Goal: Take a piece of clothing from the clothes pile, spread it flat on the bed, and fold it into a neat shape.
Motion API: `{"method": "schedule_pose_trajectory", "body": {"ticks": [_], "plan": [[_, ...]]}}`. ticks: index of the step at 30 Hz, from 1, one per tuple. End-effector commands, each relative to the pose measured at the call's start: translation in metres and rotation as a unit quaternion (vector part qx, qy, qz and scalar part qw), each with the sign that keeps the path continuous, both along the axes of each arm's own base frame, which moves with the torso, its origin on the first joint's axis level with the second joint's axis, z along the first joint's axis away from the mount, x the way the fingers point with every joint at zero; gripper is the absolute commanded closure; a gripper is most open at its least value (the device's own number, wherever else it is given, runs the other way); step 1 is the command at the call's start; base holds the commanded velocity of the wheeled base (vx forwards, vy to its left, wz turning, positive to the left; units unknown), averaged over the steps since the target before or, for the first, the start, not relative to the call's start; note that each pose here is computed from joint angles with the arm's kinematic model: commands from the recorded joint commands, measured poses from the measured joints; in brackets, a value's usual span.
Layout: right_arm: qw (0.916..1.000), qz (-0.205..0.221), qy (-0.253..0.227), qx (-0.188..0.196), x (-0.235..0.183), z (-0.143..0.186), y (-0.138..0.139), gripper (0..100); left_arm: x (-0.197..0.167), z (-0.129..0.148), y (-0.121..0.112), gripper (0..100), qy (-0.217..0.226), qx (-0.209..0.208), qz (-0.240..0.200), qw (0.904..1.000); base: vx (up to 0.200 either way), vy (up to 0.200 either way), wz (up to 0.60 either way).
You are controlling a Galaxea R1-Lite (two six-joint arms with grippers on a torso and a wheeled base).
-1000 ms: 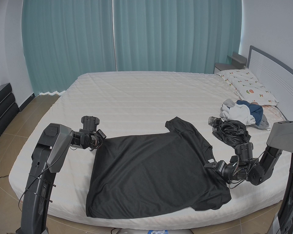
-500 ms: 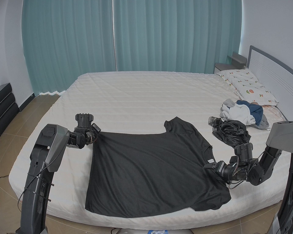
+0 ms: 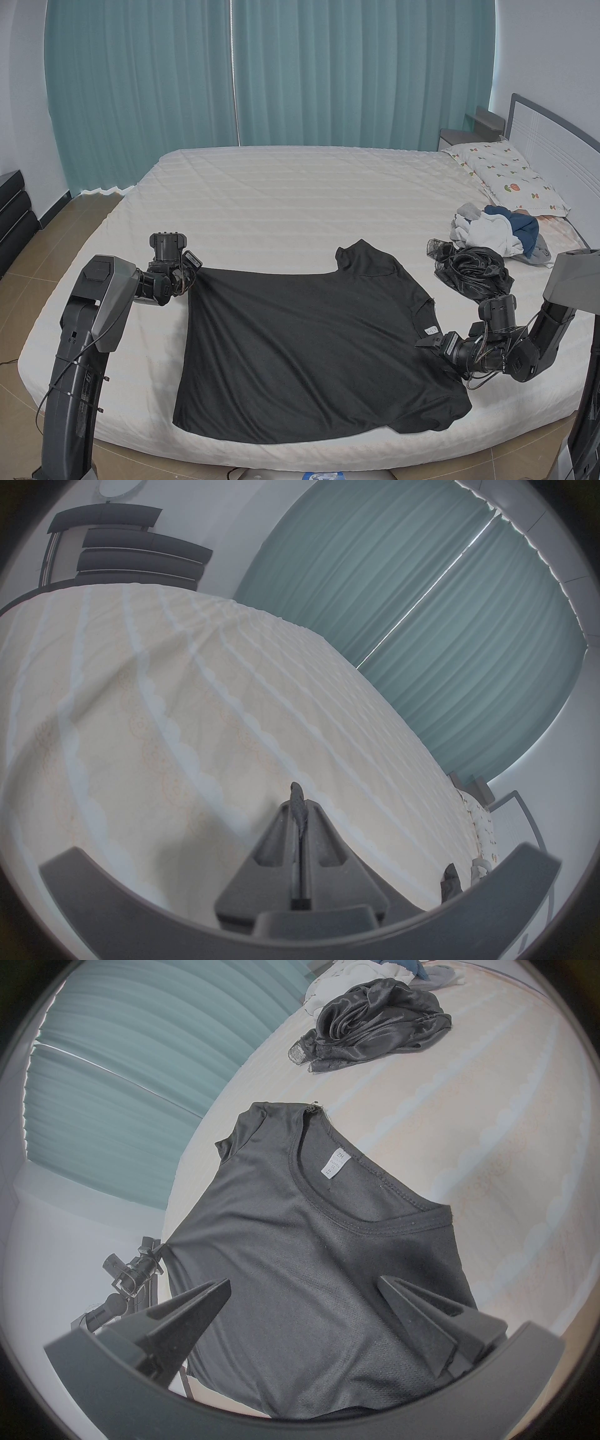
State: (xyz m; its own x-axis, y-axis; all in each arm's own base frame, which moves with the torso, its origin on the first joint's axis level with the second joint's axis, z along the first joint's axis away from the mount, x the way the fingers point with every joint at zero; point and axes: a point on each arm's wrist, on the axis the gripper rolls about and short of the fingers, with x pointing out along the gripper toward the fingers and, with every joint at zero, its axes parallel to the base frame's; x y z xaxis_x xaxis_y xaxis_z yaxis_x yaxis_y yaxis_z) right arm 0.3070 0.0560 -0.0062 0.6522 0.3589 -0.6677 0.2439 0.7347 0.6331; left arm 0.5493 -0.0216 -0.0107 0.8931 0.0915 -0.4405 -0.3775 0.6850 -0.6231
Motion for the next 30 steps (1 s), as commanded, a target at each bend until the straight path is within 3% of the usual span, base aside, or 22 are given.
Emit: {"method": "schedule_pose_trajectory", "body": {"ticks": [1,2,13,18,23,30], "plan": [[1.0000,0.000,0.003,-0.001,-0.001,-0.001,0.000,0,0.000,0.003,0.000,100,-0.002,-0.001,0.001,1.0000,0.000,0.000,0.00],[1.0000,0.000,0.003,-0.001,-0.001,-0.001,0.000,0,0.000,0.002,0.000,0,0.000,-0.001,0.001,1.0000,0.000,0.000,0.00],[1.0000,0.000,0.005,-0.003,-0.003,-0.002,-0.001,0,-0.007,-0.001,-0.004,0,0.021,-0.019,0.007,0.9996,0.000,0.000,0.00],[0.9999,-0.004,-0.013,-0.002,-0.002,0.003,0.000,0,-0.045,0.033,-0.007,0,0.029,-0.053,0.014,0.9981,0.000,0.000,0.00],[0.9980,-0.010,-0.063,0.000,0.002,0.020,0.000,0,-0.079,0.036,-0.007,0,0.013,-0.048,0.009,0.9987,0.000,0.000,0.00],[0.9947,-0.022,-0.100,-0.005,0.020,0.033,-0.001,0,-0.144,0.036,-0.013,0,0.051,-0.057,-0.013,0.9970,0.000,0.000,0.00]]}}
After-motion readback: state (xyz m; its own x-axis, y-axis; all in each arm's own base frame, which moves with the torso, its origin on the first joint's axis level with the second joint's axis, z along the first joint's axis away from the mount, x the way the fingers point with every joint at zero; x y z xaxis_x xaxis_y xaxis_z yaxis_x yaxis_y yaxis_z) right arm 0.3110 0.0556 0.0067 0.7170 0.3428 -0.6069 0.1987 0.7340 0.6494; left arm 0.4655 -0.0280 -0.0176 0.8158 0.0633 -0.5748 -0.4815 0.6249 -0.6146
